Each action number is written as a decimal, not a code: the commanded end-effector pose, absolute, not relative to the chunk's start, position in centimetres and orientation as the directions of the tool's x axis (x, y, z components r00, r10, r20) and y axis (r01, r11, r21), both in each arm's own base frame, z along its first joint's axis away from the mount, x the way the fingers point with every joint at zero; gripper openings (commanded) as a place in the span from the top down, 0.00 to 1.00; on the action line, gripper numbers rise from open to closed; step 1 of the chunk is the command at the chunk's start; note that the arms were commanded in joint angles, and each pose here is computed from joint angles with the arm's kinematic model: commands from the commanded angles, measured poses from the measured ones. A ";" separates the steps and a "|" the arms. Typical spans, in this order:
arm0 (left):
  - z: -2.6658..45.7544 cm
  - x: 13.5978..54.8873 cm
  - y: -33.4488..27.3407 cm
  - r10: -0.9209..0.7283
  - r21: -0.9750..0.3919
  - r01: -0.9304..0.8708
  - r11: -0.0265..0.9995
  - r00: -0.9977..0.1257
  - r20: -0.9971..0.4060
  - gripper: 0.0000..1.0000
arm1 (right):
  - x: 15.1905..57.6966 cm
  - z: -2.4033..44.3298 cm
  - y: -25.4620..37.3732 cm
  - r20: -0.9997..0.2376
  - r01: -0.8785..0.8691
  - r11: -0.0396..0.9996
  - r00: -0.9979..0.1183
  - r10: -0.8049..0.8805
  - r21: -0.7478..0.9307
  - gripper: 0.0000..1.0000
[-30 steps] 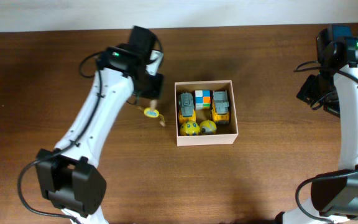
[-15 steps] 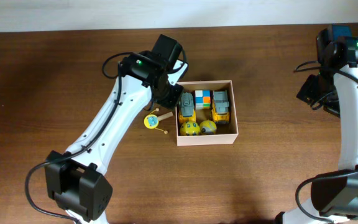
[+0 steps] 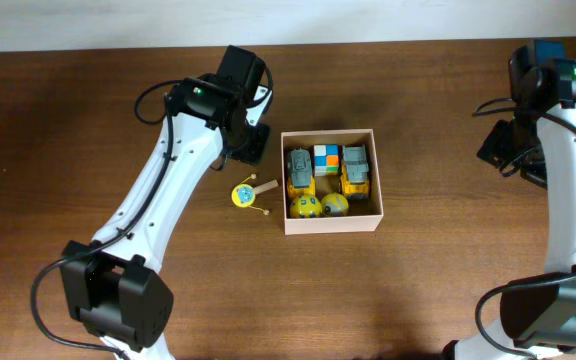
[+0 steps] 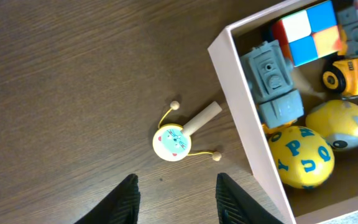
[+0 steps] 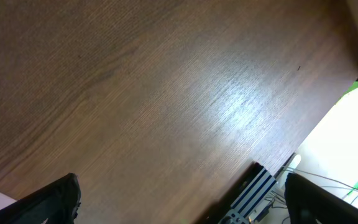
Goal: Pack container
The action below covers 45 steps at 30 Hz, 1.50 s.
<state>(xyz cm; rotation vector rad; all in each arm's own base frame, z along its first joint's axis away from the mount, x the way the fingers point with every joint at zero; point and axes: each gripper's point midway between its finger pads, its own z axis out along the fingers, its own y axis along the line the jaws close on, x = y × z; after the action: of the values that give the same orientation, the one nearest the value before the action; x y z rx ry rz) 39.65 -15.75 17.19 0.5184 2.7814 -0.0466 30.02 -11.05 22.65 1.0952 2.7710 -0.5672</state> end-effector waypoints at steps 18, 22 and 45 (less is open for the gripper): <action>5.9 41.3 -16.1 0.642 0.069 0.638 0.767 -0.764 -0.070 0.59 | 30.0 22.9 -11.3 -0.245 0.689 0.660 -0.724 0.645 -0.299 0.01; 6.0 41.9 -16.4 0.714 0.083 0.709 0.700 -0.694 -0.089 0.56 | 30.0 22.9 -11.3 -0.244 0.689 0.660 -0.724 0.645 -0.299 0.01; 3.7 41.0 -15.7 0.855 0.060 0.853 0.519 -0.519 -0.018 0.49 | 30.0 22.9 -11.3 -0.245 0.689 0.660 -0.724 0.645 -0.299 0.01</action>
<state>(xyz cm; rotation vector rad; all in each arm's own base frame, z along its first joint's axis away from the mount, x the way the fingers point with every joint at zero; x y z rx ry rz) 41.29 -16.30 4.65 1.4574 2.7004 0.0645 30.02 -11.06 22.64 1.0957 2.7713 -0.5681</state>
